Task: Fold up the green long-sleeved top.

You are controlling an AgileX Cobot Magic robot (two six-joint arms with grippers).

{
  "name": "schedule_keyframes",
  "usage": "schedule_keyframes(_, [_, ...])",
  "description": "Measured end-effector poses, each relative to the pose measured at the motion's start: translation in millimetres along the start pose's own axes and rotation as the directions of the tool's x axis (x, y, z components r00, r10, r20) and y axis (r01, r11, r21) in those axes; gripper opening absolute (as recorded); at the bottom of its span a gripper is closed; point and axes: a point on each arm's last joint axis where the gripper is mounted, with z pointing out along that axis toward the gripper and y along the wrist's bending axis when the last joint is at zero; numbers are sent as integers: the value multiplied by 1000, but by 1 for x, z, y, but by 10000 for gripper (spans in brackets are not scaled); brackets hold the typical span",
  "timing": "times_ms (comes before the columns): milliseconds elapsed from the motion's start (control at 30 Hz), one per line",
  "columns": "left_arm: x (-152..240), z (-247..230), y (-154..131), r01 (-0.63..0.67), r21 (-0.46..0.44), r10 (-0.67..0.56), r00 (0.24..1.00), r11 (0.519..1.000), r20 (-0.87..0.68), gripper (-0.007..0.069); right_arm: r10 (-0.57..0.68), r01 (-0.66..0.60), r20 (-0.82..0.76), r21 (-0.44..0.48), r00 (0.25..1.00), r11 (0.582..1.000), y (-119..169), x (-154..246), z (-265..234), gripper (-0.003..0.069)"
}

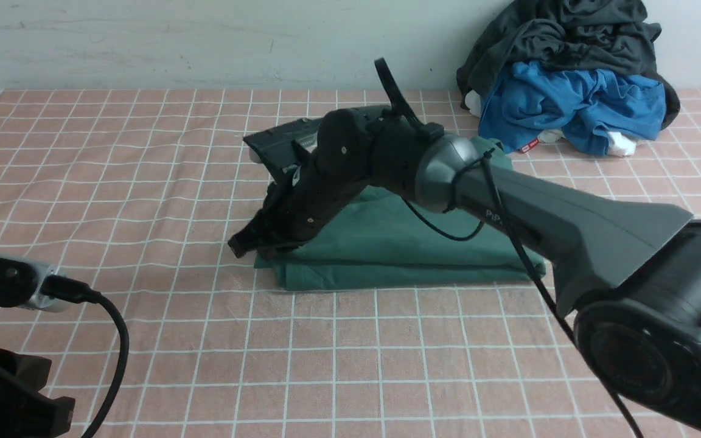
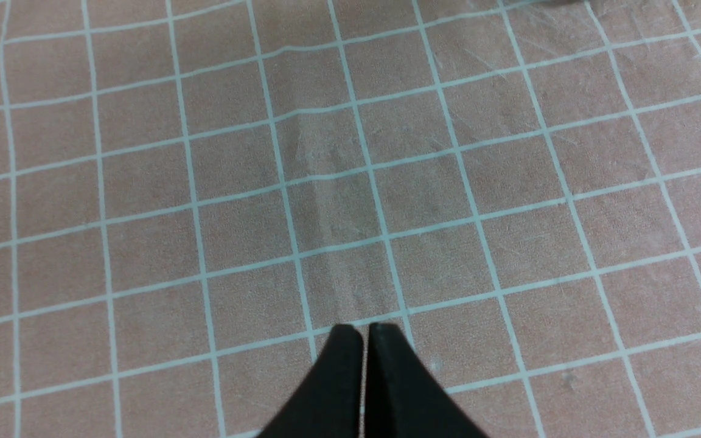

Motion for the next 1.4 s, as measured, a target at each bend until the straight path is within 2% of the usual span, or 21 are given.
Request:
schedule_keyframes(100, [0, 0, 0, 0, 0, 0, 1000, 1000, 0, -3, -110, 107, 35, 89, 993, 990, 3, -24, -44, -14])
schedule_keyframes(200, [0, 0, 0, 0, 0, 0, 1000, 1000, 0, -3, -215, 192, 84, 227, 973, 955, 8, -50, -119, -14])
schedule_keyframes(233, [0, 0, 0, 0, 0, 0, 1000, 1000, 0, -3, -238, 204, 97, 271, 966, 941, 10, -55, -144, -14])
schedule_keyframes(333, [0, 0, 0, 0, 0, 0, 1000, 1000, -5, -3, -325, 205, 196, 462, 925, 863, 15, -67, -248, -14])
schedule_keyframes(400, [0, 0, 0, 0, 0, 0, 1000, 1000, -5, -3, -344, 166, 258, 529, 903, 832, 16, -66, -298, -14])
schedule_keyframes(433, [0, 0, 0, 0, 0, 0, 1000, 1000, -5, -3, -341, 120, 313, 555, 887, 823, 16, -60, -337, -14])
schedule_keyframes(500, [1, 0, 0, 0, 1, 0, 1000, 1000, -6, -3, -327, 79, 364, 554, 872, 829, 17, -49, -374, -14])
schedule_keyframes(600, [1, 0, 0, 0, 1, 0, 1000, 1000, -6, -3, -285, 62, 394, 490, 874, 870, 23, -21, -412, -14])
schedule_keyframes(633, [1, 0, 0, 0, 1, 0, 1000, 1000, -6, -3, -279, 67, 391, 476, 877, 877, 24, -17, -414, -14])
schedule_keyframes(733, [1, 0, 0, 0, 1, 0, 1000, 1000, -6, -3, -231, 106, 324, 359, 917, 927, 35, 32, -407, -14])
schedule_keyframes(800, [1, 0, 0, 0, 1, 0, 1000, 1000, -7, -3, -227, 109, 340, 333, 912, 937, 36, 53, -397, -14])
schedule_keyframes(933, [1, 0, 0, 0, 1, 0, 1000, 1000, -7, -3, -226, 100, 402, 311, 887, 945, 33, 122, -368, -14])
schedule_keyframes(967, [1, 0, 0, 0, 1, 0, 1000, 1000, -7, -3, -226, 99, 406, 310, 886, 946, 33, 125, -366, -14])
schedule_keyframes(1033, [1, 0, 0, 0, 1, 0, 1000, 1000, -7, -3, -221, 88, 439, 303, 871, 949, 28, 168, -340, -14])
schedule_keyframes(1133, [1, 0, 0, 0, 1, 0, 1000, 1000, -7, -3, -206, 78, 438, 293, 875, 953, 24, 198, -317, -14])
schedule_keyframes(1167, [1, 0, 0, 0, 1, 0, 1000, 1000, -7, -3, -191, 71, 421, 286, 887, 956, 20, 220, -299, -14])
schedule_keyframes(1267, [1, 0, 0, 0, 1, 0, 1000, 1000, -7, -3, -160, 61, 358, 272, 920, 960, 14, 253, -271, -14])
schedule_keyframes(1400, [1, 0, 0, 0, 1, 0, 1000, 1000, -7, -3, -132, 63, 256, 261, 958, 963, 10, 283, -251, -14])
